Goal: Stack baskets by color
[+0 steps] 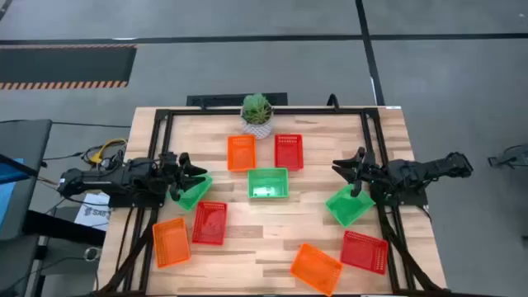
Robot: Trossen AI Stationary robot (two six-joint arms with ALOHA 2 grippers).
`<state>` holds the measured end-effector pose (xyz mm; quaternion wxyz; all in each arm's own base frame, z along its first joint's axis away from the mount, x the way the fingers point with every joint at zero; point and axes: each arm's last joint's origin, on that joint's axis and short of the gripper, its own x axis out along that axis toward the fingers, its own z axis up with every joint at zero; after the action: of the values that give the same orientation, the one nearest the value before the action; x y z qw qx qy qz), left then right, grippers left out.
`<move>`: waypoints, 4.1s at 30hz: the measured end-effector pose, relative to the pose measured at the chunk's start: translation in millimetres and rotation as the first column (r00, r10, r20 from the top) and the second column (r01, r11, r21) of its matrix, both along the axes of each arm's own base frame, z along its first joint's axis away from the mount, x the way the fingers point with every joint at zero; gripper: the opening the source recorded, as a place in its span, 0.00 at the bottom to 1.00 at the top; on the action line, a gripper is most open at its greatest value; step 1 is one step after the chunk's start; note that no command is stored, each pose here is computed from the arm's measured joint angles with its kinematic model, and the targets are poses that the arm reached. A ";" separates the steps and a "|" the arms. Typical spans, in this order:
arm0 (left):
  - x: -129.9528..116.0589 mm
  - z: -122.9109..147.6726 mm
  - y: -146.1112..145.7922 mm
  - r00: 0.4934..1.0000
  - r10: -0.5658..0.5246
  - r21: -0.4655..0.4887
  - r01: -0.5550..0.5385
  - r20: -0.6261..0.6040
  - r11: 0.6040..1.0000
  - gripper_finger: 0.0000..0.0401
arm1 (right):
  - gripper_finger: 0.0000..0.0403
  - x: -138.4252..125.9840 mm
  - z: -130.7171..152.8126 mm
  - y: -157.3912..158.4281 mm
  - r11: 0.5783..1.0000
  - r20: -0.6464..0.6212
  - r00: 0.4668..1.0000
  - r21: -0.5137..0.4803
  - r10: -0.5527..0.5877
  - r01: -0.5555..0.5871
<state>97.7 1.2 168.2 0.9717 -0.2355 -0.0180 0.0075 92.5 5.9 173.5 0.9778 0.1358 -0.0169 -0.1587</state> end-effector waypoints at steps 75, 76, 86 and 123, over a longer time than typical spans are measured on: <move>-0.1 0.5 1.0 0.999 0.032 -0.084 -0.032 0.007 0.996 0.40 | 0.31 0.0 0.0 0.0 1.000 0.000 1.000 0.000 0.001 -0.001; -0.1 0.6 1.1 0.999 0.034 -0.094 -0.033 0.007 0.995 0.40 | 0.31 0.0 0.0 0.0 1.000 0.000 1.000 0.000 0.000 0.000; -0.5 2.7 4.0 0.991 0.132 -0.263 -0.118 0.034 0.958 0.40 | 0.31 0.0 0.6 0.0 1.000 0.011 1.000 0.013 0.000 0.000; -21.7 137.3 2.9 0.943 0.095 -0.504 0.084 0.319 0.860 0.40 | 0.31 -8.1 146.4 1.2 0.921 0.358 0.931 0.332 0.075 -0.202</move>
<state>76.0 4.2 305.5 0.8571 -0.4821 -0.1797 -0.0250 84.4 7.1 319.9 0.9270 0.3403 -0.1450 -0.0629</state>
